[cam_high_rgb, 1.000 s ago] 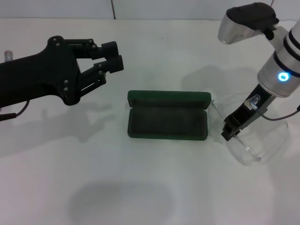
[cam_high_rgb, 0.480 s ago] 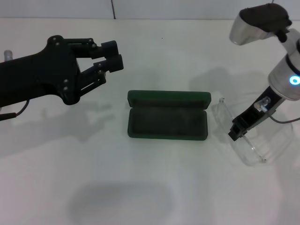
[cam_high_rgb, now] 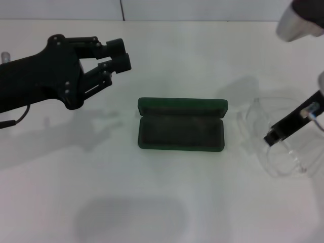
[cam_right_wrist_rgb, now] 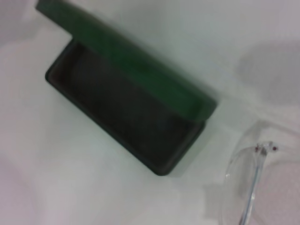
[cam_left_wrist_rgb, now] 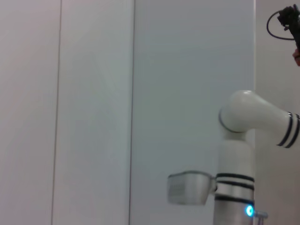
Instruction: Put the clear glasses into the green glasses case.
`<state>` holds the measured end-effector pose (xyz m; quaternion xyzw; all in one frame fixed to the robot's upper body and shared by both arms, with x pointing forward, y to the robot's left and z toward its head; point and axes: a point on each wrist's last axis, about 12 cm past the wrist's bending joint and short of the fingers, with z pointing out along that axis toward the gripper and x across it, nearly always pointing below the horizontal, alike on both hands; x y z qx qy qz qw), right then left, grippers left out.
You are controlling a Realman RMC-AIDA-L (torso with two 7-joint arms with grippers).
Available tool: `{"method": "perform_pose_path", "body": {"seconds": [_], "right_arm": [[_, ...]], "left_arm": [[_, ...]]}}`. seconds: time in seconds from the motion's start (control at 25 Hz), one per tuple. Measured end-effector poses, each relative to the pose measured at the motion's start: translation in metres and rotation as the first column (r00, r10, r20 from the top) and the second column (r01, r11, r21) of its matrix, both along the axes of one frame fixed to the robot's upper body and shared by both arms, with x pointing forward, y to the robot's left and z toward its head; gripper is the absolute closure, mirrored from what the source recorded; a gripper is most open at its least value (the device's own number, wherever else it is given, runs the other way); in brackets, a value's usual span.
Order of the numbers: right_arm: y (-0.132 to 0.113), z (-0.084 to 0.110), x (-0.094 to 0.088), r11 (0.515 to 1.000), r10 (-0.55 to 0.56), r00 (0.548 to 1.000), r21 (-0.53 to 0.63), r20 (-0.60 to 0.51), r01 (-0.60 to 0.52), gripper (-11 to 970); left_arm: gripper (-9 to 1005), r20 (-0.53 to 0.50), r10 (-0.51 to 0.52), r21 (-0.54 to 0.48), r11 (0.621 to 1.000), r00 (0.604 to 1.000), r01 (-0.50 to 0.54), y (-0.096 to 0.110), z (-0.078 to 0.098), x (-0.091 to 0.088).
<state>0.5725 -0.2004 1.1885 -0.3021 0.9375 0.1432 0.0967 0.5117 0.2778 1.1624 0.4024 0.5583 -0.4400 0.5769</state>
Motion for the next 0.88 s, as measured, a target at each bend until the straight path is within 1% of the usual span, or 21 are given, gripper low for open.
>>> {"method": "perform_pose_path", "body": {"seconds": [0.08, 0.16, 0.36, 0.4, 0.44, 0.52, 0.6, 0.72, 0.84, 0.88], "right_arm": [[-0.007, 0.010, -0.005, 1.000, -0.006, 0.999, 0.009, 0.037, 0.006, 853], [-0.018, 0.023, -0.014, 1.000, -0.009, 0.996, 0.015, 0.091, 0.007, 859], [-0.032, 0.042, -0.040, 0.998, 0.051, 0.975, -0.031, 0.218, -0.045, 873], [-0.032, 0.042, -0.040, 0.998, 0.051, 0.975, -0.031, 0.218, -0.045, 875], [-0.034, 0.045, -0.045, 0.998, 0.063, 0.968, -0.038, 0.243, -0.056, 878], [-0.037, 0.059, -0.064, 0.991, 0.135, 0.930, -0.055, 0.341, -0.124, 888], [-0.036, 0.062, -0.069, 0.985, 0.174, 0.913, -0.053, 0.368, -0.166, 899], [-0.034, 0.065, -0.072, 0.969, 0.231, 0.882, -0.018, 0.412, -0.245, 899], [-0.038, 0.070, -0.076, 0.949, 0.267, 0.845, 0.027, 0.464, -0.315, 899], [-0.042, 0.072, -0.078, 0.936, 0.285, 0.822, 0.042, 0.492, -0.350, 898]], "left_arm": [[760, 0.001, 0.005, -0.011, 1.000, 1.000, -0.005, 0.001, 0.001, -0.001], [760, 0.003, 0.006, -0.016, 1.000, 1.000, -0.006, 0.002, 0.001, -0.001], [761, -0.006, 0.005, -0.050, 0.999, 1.000, -0.005, 0.001, 0.006, 0.001], [761, -0.008, 0.005, -0.058, 0.998, 1.000, -0.005, 0.001, 0.007, 0.001], [761, -0.009, 0.005, -0.069, 0.998, 1.000, -0.006, 0.001, 0.008, 0.002], [762, -0.013, 0.014, -0.096, 0.995, 1.000, -0.015, 0.003, 0.011, 0.000], [762, -0.022, 0.022, -0.119, 0.993, 1.000, -0.024, 0.008, 0.013, -0.002], [763, -0.037, 0.021, -0.157, 0.987, 0.999, -0.027, 0.017, 0.015, -0.009], [763, -0.049, 0.019, -0.180, 0.983, 0.999, -0.027, 0.020, 0.017, -0.010], [764, -0.053, 0.017, -0.185, 0.982, 0.998, -0.026, 0.019, 0.018, -0.009]]}}
